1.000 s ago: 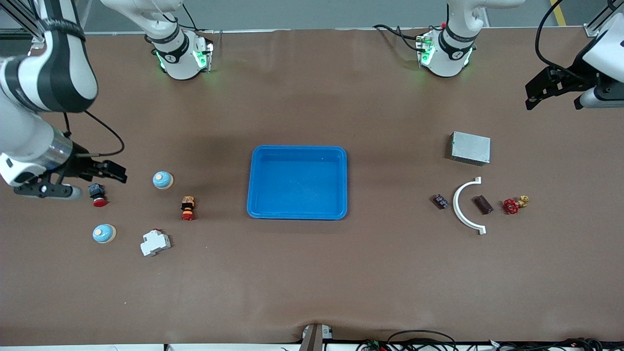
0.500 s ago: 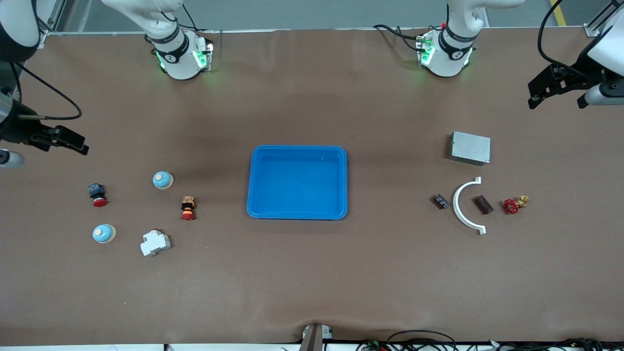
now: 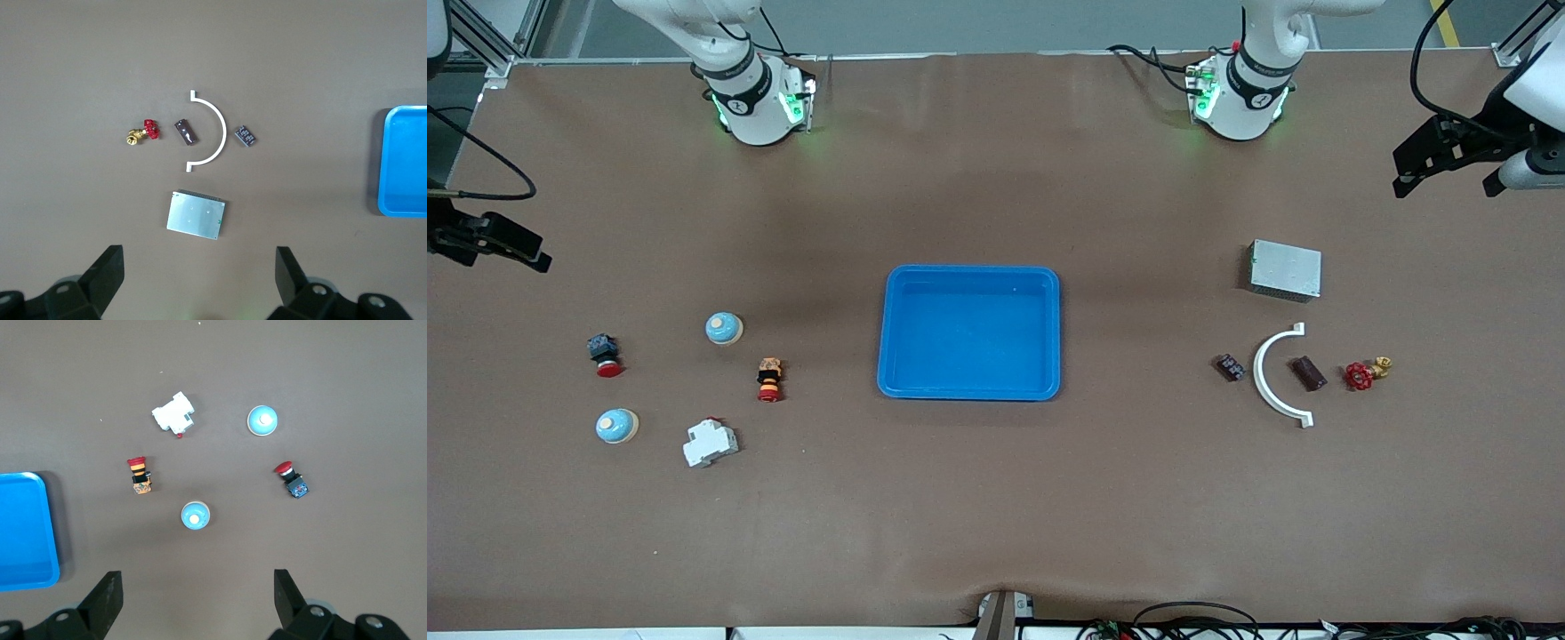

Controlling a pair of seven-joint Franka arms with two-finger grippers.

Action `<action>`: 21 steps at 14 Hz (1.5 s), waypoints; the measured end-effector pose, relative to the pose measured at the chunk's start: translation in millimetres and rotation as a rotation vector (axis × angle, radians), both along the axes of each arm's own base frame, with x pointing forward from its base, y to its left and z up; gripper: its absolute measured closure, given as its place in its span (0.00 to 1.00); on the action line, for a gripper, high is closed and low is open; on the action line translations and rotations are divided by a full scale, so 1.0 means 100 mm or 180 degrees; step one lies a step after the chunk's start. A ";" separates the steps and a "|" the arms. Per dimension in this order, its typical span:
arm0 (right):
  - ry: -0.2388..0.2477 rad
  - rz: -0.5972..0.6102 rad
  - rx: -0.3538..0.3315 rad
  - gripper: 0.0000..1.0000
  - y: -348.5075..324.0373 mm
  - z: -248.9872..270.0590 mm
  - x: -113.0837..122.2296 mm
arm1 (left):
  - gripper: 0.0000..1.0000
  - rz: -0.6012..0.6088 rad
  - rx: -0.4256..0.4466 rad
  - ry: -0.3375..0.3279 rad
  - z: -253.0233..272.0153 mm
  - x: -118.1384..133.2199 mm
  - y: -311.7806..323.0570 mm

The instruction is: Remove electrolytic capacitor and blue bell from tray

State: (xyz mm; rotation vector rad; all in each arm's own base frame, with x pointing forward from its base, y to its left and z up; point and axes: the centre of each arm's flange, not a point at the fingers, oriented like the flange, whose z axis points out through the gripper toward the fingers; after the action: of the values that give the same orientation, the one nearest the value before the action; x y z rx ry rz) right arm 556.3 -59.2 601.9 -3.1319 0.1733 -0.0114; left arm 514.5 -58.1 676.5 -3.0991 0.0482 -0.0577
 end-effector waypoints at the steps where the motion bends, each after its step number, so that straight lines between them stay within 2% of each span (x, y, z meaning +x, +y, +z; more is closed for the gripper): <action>1: -0.0004 0.0001 -0.0001 0.00 -0.01 0.02 -0.01 | 0.00 0.0001 0.0001 0.0008 0.00 0.00 0.00; 9: -0.0015 0.0012 -0.0004 0.00 0.00 0.09 -0.06 | 0.00 0.0008 0.0016 0.0137 -0.02 -0.05 0.01; 21: -0.0002 0.0126 -0.0005 0.00 0.18 0.12 -0.08 | 0.00 0.0002 0.0016 0.0136 0.00 -0.07 0.00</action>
State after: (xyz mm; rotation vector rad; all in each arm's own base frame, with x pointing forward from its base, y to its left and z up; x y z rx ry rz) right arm 548.6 -41.6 613.4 -3.1361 0.1113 -0.0125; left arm 507.0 -57.8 676.0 -3.0952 0.0486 0.0086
